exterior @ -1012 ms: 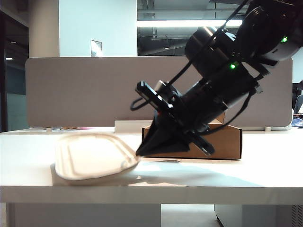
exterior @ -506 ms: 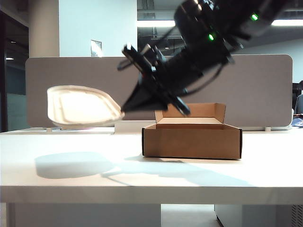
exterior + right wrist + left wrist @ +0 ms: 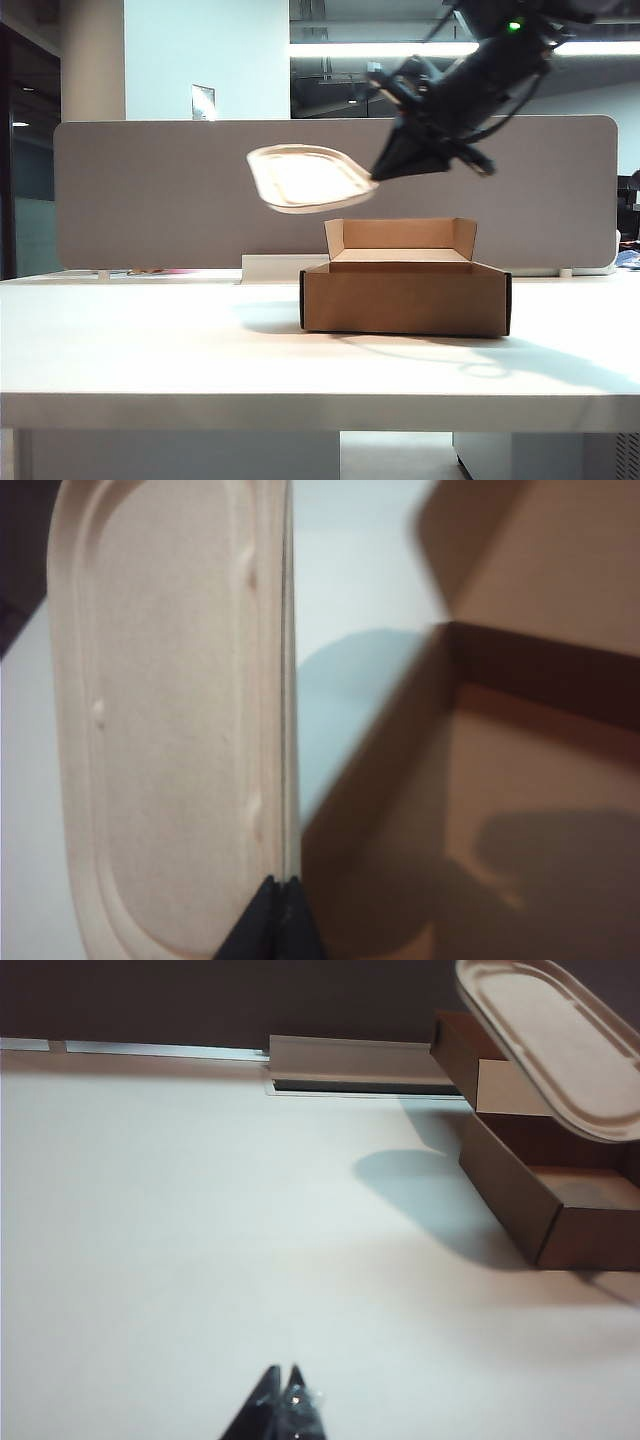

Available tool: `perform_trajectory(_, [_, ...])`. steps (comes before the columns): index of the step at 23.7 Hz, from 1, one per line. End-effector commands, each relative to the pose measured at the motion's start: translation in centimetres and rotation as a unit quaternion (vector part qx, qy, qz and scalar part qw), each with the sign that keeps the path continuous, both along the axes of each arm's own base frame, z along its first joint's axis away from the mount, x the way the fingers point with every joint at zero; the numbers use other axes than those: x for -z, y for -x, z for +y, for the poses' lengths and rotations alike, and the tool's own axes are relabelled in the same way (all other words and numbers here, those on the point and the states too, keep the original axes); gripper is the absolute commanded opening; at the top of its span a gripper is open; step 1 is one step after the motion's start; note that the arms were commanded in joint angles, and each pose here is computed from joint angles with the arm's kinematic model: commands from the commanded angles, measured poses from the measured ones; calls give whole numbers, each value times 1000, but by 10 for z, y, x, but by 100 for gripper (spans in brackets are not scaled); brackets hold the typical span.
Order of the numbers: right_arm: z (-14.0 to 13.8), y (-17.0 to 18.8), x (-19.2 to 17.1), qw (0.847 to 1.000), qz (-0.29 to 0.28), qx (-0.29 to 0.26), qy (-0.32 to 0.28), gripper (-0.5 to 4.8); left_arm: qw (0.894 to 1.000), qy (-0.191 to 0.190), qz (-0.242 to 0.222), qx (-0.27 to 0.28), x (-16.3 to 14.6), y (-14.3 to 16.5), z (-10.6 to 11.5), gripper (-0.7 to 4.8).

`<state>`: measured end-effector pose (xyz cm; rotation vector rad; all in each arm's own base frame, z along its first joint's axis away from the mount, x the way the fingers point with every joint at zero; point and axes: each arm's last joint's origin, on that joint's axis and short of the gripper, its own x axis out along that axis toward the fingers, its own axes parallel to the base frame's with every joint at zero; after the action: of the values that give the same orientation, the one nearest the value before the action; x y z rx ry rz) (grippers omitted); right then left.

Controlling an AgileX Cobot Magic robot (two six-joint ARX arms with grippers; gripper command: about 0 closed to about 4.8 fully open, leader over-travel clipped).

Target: Pick up the lid and place it into the paper box.

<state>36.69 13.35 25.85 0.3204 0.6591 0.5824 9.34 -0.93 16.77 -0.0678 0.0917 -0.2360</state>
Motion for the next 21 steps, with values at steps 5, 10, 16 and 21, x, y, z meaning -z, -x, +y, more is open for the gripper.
perform_trajectory(5, [-36,-2,11,987,-6,21,159,-5,1000,0,-7,1,-2,0,0,-5])
perform_trajectory(10, [-42,1,16,968,-10,12,252,-5,1000,0,-7,1,-2,0,0,-5])
perform_trajectory(16, [-44,3,18,959,-4,10,284,100,1000,0,-7,1,-2,0,0,-5])
perform_trajectory(21, [-45,6,17,958,9,8,287,369,1000,0,-7,1,-2,0,0,-5])
